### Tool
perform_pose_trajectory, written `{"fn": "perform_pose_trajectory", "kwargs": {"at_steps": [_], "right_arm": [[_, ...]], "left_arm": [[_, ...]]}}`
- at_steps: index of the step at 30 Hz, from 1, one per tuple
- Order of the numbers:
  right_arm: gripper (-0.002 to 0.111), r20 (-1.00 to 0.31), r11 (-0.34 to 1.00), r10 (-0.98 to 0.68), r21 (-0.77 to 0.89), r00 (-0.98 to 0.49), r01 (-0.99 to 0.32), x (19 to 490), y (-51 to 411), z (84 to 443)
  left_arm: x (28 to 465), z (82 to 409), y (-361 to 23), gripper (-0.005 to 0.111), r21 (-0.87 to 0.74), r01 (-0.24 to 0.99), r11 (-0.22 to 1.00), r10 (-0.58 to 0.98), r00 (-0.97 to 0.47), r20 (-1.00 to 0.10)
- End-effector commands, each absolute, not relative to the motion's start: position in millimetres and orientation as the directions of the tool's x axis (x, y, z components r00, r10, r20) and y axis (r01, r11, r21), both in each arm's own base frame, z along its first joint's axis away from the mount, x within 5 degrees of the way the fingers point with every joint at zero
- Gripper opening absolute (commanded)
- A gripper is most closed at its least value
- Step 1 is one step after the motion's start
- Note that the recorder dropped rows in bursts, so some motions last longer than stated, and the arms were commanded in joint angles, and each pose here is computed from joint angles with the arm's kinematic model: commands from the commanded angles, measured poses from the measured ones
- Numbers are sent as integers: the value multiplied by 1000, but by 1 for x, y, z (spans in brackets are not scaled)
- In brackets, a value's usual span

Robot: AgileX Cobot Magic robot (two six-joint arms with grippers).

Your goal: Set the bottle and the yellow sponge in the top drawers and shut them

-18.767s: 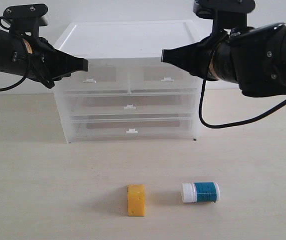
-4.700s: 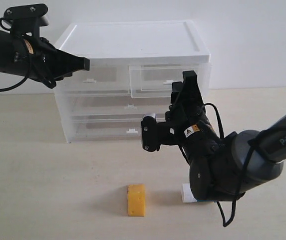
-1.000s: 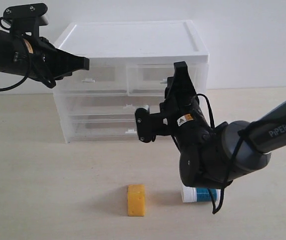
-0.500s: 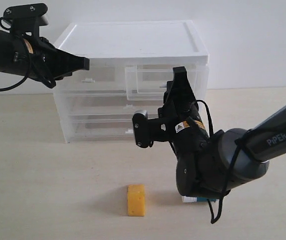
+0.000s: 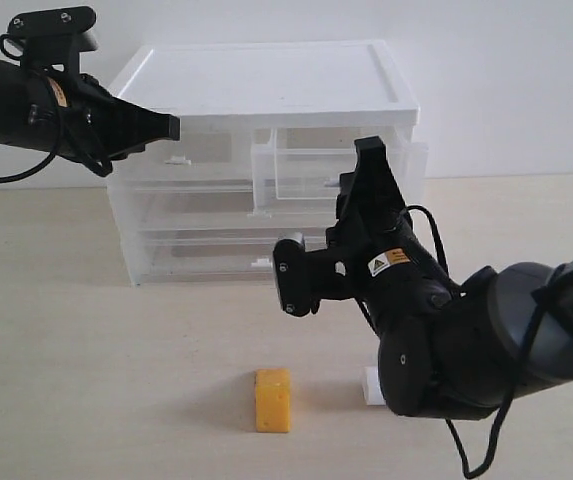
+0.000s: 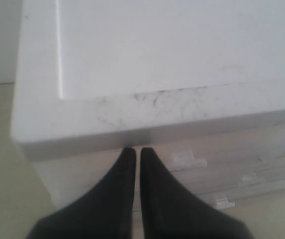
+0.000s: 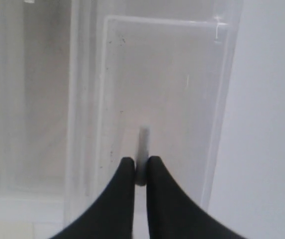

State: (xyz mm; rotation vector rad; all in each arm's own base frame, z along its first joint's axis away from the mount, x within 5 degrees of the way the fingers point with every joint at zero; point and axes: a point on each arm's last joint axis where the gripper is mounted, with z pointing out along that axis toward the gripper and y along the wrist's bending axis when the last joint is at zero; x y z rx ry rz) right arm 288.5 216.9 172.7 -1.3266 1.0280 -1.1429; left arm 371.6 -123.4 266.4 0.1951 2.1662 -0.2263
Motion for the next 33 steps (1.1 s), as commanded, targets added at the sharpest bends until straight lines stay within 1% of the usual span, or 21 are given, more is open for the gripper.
{"fn": "perform_pose_trajectory", "kwargs": {"at_steps": [1, 8, 15, 24, 33], "right_arm": [[0, 83, -66, -982, -992, 169, 105, 279, 217, 185], [0, 61, -50, -987, -996, 147, 79, 273, 221, 183], [0, 100, -91, -981, -994, 164, 60, 265, 215, 176], [0, 66, -55, -983, -996, 170, 67, 257, 217, 185], [0, 93, -85, -980, -995, 178, 52, 246, 225, 183]], "left_arm": [[378, 264, -125, 4, -88, 236, 968, 53, -532, -845], [378, 264, -125, 4, -88, 236, 968, 53, -532, -845], [378, 264, -125, 4, -88, 236, 968, 53, -532, -845], [378, 264, -125, 4, -88, 236, 968, 53, -532, -845], [378, 263, -124, 4, -86, 233, 969, 56, -541, -839]]}}
